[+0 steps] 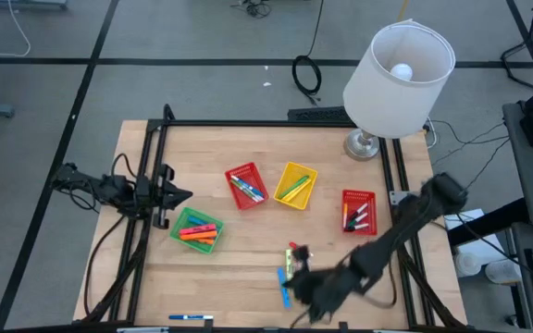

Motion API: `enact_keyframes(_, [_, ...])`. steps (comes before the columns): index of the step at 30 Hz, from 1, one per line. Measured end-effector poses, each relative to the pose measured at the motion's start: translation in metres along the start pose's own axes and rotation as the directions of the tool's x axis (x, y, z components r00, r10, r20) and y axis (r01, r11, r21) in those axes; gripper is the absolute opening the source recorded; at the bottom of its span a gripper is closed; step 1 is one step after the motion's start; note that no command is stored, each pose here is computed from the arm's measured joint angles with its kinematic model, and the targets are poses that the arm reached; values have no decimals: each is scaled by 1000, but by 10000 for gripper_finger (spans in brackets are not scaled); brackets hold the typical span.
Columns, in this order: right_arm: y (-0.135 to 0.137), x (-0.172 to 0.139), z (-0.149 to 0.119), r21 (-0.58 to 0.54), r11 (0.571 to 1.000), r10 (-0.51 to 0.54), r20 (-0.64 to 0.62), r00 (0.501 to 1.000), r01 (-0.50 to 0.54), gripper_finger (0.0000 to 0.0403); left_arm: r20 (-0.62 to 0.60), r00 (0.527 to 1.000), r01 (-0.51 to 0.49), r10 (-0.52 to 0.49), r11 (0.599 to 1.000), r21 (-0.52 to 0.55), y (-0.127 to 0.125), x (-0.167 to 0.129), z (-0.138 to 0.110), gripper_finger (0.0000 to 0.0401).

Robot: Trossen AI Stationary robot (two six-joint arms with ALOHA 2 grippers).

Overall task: Pick & Place Markers
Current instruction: Put the white and red marker into the right red bin

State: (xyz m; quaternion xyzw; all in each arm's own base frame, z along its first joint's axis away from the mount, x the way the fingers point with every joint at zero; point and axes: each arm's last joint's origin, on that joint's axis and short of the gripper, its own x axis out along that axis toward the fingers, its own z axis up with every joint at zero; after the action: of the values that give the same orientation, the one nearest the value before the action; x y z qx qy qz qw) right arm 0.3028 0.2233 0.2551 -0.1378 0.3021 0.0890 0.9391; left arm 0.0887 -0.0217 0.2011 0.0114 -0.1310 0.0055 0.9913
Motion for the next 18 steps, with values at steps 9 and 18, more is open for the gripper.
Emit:
enact_keyframes(9, [59, 22, 66, 117, 992, 49, -77, 996, -39, 0, -70, 998, 3, -9, 997, -81, -1, 0, -7, 21])
enact_keyframes(18, [72, 47, 51, 262, 965, 39, -136, 990, -2, 0, -66, 998, 2, -8, 996, -89, -1, 0, -7, 21])
